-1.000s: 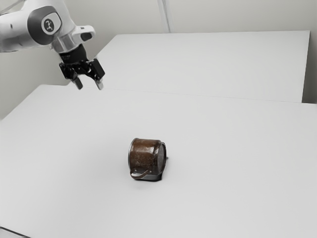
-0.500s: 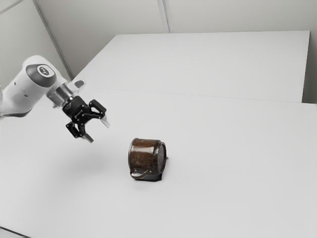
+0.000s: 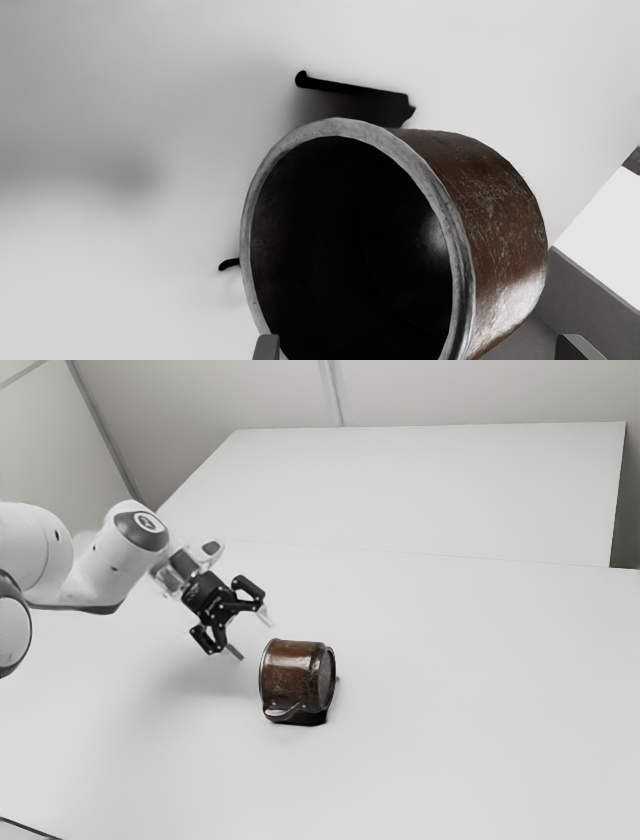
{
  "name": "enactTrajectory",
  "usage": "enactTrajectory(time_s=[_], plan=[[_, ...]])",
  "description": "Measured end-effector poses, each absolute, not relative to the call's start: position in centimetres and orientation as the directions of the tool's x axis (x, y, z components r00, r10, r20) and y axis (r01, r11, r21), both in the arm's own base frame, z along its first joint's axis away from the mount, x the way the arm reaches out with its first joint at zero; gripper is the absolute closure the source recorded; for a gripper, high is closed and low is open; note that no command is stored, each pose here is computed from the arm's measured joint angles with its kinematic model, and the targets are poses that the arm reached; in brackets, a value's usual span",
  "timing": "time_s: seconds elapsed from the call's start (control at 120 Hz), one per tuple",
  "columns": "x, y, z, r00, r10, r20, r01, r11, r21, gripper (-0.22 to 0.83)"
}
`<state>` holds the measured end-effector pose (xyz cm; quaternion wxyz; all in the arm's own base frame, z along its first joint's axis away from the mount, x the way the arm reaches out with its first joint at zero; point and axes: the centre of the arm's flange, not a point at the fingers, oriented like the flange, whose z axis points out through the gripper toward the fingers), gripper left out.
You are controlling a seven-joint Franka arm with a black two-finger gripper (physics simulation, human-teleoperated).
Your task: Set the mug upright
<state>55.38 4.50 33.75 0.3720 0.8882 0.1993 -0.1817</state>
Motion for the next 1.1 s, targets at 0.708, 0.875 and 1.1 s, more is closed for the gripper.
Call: enactTrajectory(time_s=[0.708,0.875,1.1], plan=[[56.5,2.2,29.8,0.802,0.252,-0.541,0.595,-0.41,0.691,0.32],[56.6,2.0,30.0,0.804,0.252,-0.539,0.593,-0.41,0.693,0.61],[57.2,0.3,30.5,0.812,0.25,-0.527,0.581,-0.42,0.697,0.72]])
